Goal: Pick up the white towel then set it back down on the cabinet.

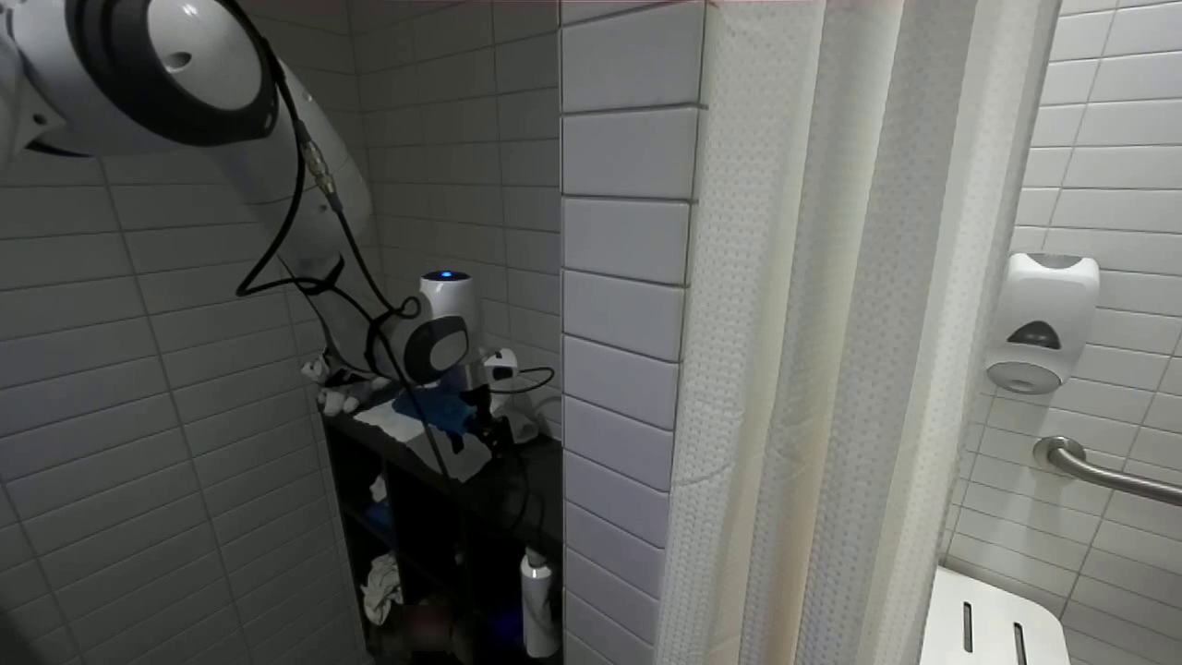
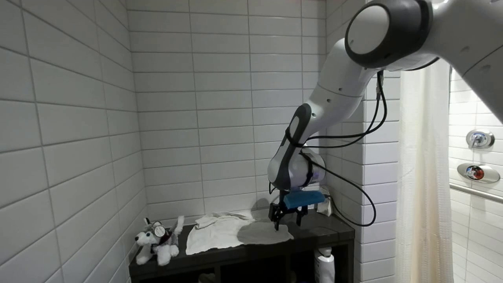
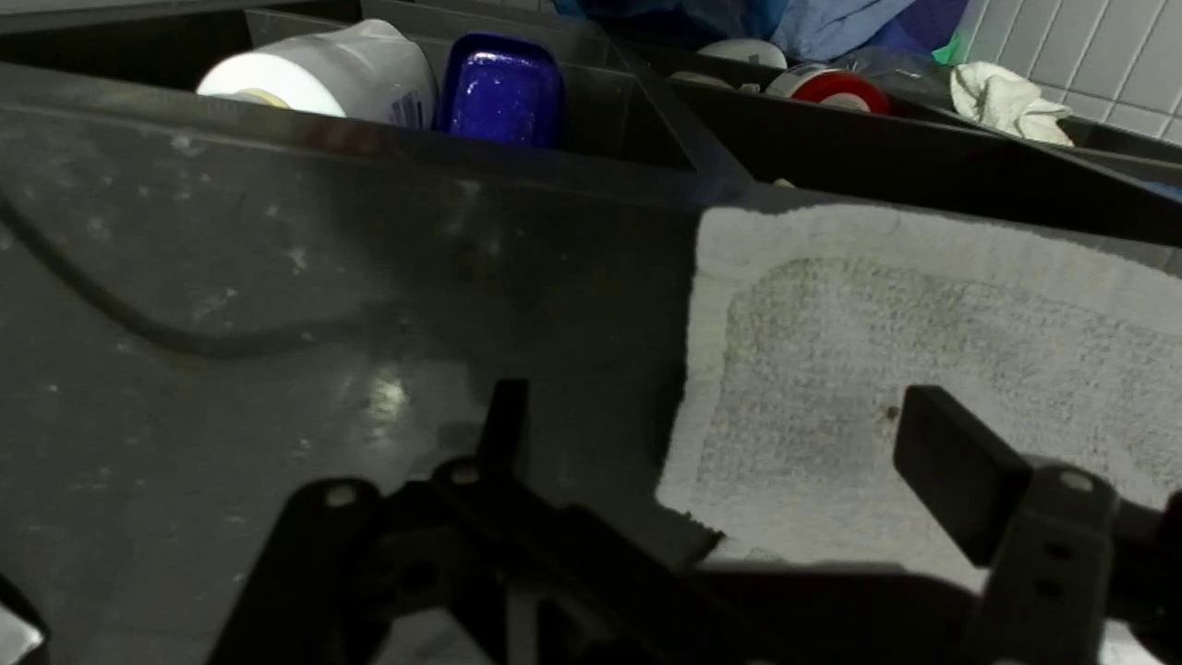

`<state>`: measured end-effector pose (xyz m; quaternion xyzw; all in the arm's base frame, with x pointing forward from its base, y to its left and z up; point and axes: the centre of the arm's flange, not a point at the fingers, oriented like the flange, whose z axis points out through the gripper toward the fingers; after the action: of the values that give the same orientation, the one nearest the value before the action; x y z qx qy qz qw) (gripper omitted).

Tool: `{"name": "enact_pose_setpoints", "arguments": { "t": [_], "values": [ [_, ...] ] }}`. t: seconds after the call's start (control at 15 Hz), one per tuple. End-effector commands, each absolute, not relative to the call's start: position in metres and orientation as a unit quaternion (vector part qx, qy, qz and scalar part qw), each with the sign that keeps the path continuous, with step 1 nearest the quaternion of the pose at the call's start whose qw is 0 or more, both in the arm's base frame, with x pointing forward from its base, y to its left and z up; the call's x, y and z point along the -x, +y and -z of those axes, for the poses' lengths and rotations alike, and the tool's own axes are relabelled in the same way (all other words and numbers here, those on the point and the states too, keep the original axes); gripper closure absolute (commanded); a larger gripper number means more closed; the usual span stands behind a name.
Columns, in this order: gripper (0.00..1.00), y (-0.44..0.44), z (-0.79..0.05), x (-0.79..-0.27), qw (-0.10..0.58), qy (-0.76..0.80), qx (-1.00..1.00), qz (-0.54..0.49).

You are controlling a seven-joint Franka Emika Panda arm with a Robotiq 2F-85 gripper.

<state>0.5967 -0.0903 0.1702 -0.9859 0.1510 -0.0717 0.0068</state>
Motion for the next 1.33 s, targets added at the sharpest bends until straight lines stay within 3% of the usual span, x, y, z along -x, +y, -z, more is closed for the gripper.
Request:
{"name": "enact_pose_setpoints", "arguments": {
  "t": [0.0,0.73,0.8,0.93,1.27],
  "values": [
    [0.00,-0.095,-0.162,-0.608,-0.004,0.156,0.985,0.075],
    [0.00,-0.089,-0.153,-0.612,-0.013,0.147,0.986,0.079],
    [0.25,-0.088,-0.153,-0.612,-0.014,0.145,0.986,0.080],
    [0.32,-0.085,-0.152,-0.614,-0.018,0.140,0.987,0.080],
    [0.70,-0.080,-0.156,-0.621,-0.018,0.134,0.987,0.087]
  ]
}}
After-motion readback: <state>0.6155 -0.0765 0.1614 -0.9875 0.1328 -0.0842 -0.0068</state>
